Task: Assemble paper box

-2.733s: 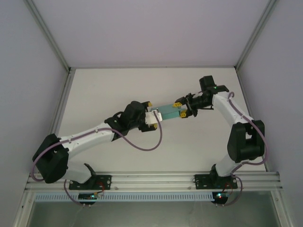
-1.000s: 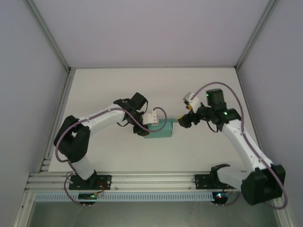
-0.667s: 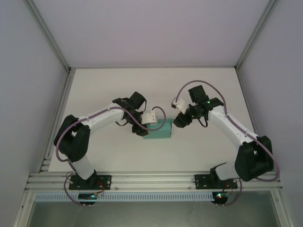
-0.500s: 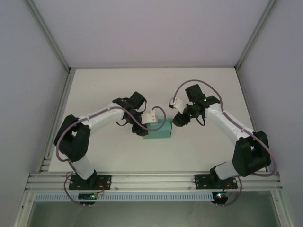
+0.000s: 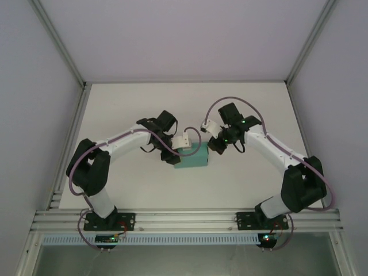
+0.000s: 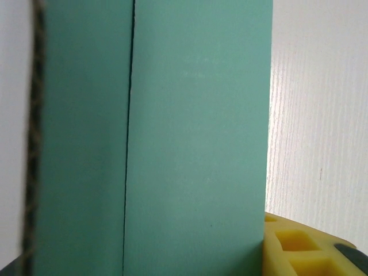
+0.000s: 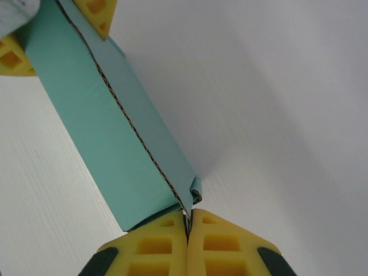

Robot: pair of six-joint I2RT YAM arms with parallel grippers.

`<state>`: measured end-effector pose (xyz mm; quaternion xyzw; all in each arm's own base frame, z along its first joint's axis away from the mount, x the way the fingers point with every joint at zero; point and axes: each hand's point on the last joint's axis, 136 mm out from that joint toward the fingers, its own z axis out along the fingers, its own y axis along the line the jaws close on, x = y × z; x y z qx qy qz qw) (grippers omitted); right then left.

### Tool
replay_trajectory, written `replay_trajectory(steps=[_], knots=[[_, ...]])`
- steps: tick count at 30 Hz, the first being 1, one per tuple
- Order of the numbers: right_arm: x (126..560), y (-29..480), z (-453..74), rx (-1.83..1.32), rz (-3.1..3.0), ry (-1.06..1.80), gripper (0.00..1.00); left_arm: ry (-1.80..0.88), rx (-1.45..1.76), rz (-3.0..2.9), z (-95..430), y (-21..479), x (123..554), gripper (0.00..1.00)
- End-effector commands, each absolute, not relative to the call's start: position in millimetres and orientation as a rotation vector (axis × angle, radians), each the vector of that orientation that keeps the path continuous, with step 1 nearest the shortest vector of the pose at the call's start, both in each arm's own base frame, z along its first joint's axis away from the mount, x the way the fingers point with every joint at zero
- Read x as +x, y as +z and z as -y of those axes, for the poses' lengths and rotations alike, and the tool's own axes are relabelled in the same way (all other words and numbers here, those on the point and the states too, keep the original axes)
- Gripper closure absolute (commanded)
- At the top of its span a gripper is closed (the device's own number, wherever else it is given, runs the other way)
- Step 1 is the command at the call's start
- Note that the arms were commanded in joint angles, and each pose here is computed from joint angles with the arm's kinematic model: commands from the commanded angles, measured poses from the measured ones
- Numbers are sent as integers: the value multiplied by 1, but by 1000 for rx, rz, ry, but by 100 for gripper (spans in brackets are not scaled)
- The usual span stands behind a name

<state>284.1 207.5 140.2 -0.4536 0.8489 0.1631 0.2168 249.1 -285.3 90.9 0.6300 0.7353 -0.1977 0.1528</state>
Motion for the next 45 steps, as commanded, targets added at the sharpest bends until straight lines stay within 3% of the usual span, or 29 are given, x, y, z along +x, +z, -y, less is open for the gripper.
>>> replay_trajectory(steps=[1, 6, 10, 15, 24, 30, 38, 40, 41, 45], knots=[[292, 158, -220, -889, -2435, 486, 100, -535, 1705, -2123, 296, 96, 271, 63], [307, 168, -215, -146, -2445, 542, 100, -518, 1642, -2163, 300, 92, 282, 63], [303, 157, -201, 45, -2410, 479, 100, -500, 1622, -2186, 301, 89, 287, 62], [298, 138, -203, -21, -2344, 506, 100, -493, 1614, -2196, 302, 87, 289, 61], [261, 68, -203, -431, -2283, 347, 100, -485, 1590, -2211, 303, 86, 294, 59], [253, 49, -193, -430, -2287, 301, 100, -473, 1567, -2229, 304, 87, 297, 56], [255, 45, -177, -397, -2274, 183, 100, -466, 1510, -2214, 307, 106, 304, 33], [256, 50, -179, -399, -2272, 181, 100, -466, 1485, -2210, 307, 114, 305, 16], [256, 52, -181, -397, -2276, 179, 100, -462, 1473, -2211, 306, 117, 304, 1], [258, 59, -185, -377, -2303, 137, 100, -421, 1418, -2183, 301, 134, 299, 0]])
